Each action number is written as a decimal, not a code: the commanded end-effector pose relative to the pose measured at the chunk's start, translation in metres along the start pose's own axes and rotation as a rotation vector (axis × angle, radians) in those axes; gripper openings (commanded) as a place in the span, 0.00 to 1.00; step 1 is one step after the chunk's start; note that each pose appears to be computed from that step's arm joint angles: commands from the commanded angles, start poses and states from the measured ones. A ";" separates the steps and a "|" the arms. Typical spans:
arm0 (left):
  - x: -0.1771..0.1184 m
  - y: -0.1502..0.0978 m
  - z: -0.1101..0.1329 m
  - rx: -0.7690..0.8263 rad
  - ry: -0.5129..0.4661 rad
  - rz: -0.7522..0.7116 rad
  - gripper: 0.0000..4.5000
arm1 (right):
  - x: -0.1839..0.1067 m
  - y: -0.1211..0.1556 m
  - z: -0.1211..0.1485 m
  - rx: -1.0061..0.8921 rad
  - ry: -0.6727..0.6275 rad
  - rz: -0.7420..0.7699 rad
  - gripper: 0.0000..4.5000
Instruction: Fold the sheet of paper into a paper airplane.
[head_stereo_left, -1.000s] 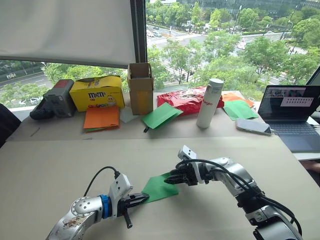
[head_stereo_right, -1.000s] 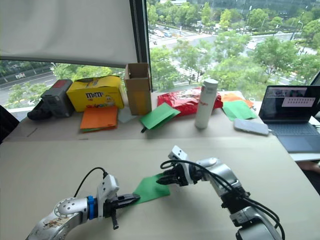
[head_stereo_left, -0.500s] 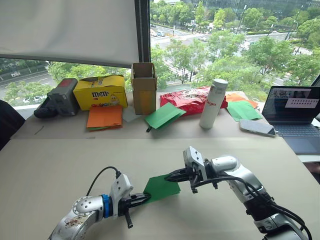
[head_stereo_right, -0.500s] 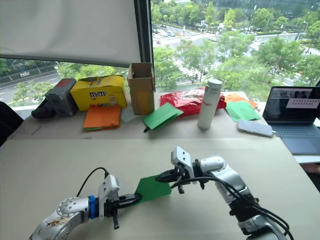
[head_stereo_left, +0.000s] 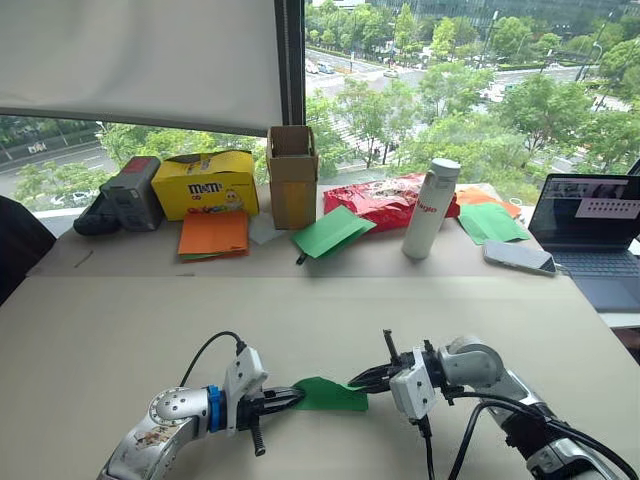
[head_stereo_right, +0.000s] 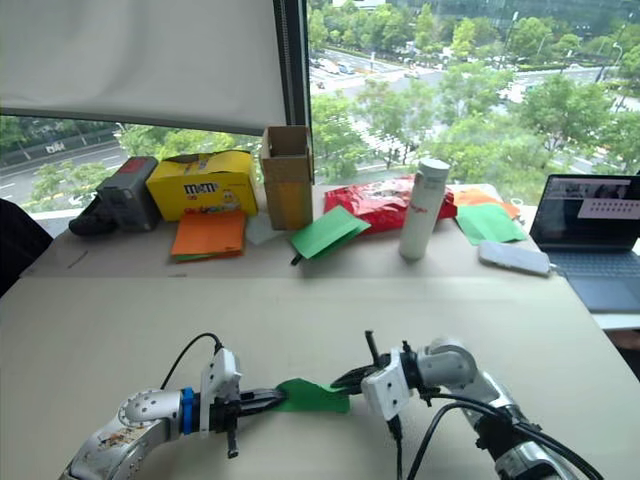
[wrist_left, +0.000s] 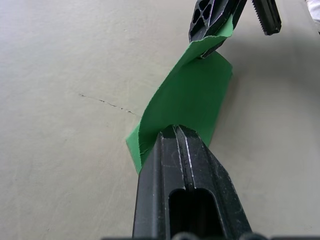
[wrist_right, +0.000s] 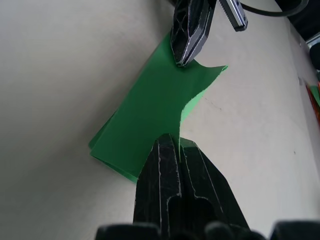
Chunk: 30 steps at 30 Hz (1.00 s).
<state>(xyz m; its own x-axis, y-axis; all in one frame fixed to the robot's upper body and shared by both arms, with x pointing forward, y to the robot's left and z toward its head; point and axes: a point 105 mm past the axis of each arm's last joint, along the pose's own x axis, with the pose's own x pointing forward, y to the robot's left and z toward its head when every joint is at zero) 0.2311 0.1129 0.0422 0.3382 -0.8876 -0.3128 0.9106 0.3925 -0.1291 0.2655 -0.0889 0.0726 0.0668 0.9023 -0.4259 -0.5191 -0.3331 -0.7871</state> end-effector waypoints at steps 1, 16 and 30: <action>-0.007 -0.005 -0.046 -0.119 0.147 0.010 0.00 | -0.012 0.001 -0.006 -0.106 0.037 0.002 0.00; -0.012 0.006 -0.034 -0.172 0.039 0.019 0.00 | 0.008 0.030 -0.006 -0.225 0.070 0.111 0.00; -0.015 0.036 0.061 -0.196 -0.232 0.013 0.00 | 0.010 0.045 -0.013 -0.221 0.121 0.156 0.00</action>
<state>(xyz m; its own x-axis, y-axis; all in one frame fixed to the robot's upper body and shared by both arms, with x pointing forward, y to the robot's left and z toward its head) 0.2739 0.1384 0.0956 0.4401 -0.8931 -0.0935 0.8336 0.4450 -0.3272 0.2594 -0.0828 0.0587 0.1121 0.8768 -0.4676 -0.2613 -0.4280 -0.8652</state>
